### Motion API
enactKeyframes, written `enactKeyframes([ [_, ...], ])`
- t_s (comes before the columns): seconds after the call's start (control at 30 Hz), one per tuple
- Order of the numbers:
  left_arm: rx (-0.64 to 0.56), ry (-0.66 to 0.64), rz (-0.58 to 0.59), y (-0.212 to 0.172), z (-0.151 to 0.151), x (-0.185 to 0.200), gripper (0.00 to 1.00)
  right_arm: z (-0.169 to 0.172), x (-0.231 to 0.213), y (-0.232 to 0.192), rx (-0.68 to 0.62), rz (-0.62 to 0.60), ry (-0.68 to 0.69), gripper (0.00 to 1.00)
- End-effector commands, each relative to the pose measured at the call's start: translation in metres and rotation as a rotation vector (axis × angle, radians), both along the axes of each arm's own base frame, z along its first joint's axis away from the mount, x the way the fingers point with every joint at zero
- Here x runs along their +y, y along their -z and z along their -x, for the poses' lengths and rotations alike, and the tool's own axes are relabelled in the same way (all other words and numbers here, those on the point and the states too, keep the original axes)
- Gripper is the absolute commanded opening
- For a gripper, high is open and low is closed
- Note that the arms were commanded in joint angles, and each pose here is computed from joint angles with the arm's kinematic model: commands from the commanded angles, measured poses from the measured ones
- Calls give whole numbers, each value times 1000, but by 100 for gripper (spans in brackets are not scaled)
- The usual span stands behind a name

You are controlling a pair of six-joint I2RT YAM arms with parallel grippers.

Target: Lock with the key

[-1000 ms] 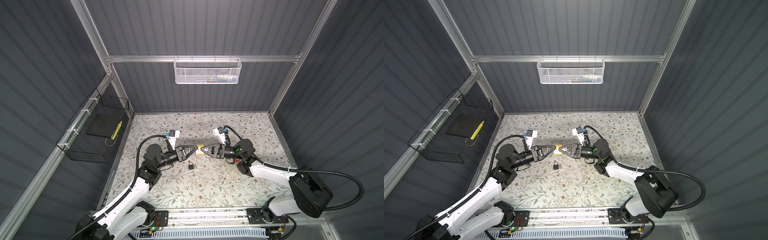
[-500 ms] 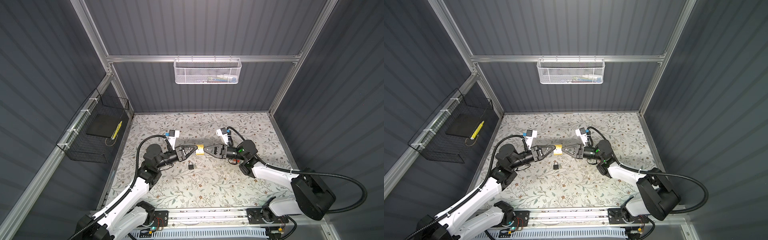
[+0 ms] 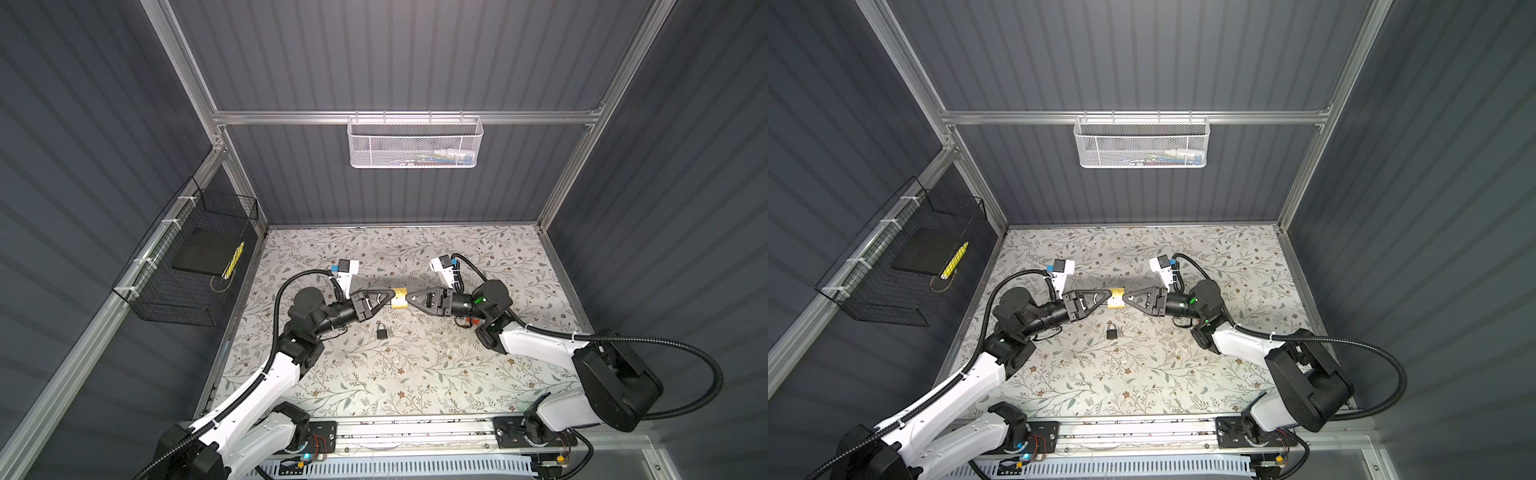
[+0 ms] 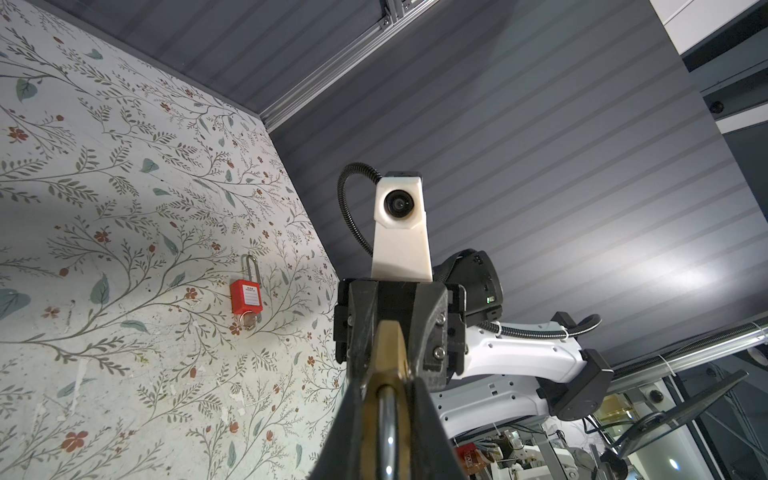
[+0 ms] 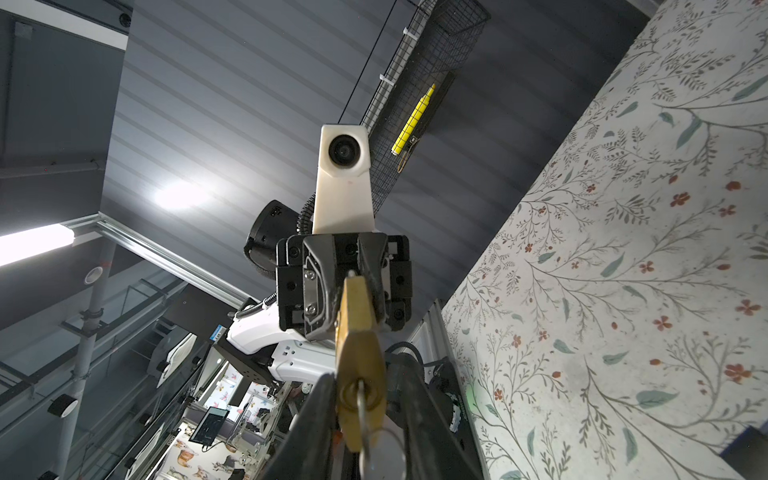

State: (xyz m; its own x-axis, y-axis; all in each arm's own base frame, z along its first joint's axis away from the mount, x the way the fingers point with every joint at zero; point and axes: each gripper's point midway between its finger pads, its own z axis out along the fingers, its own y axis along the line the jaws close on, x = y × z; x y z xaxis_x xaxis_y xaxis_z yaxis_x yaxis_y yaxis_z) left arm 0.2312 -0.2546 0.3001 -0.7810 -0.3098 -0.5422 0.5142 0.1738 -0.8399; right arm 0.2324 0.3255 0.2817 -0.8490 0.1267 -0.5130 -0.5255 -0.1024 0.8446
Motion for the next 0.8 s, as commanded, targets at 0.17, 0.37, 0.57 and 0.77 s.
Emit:
enactKeyframes([
  [0.17, -64, 27, 31, -17, 6, -1, 28, 3, 6, -15, -43, -44, -25, 11],
  [0.37, -65, 26, 32, -18, 6, -1, 39, 2, 8, -17, -39, -52, -24, 7],
  [0.57, -64, 35, 33, -18, 6, -2, 39, 4, 15, -18, -39, -60, -44, 7],
  [0.77, -63, 34, 30, -16, 7, -1, 30, 4, 17, -14, -30, -57, -47, 7],
])
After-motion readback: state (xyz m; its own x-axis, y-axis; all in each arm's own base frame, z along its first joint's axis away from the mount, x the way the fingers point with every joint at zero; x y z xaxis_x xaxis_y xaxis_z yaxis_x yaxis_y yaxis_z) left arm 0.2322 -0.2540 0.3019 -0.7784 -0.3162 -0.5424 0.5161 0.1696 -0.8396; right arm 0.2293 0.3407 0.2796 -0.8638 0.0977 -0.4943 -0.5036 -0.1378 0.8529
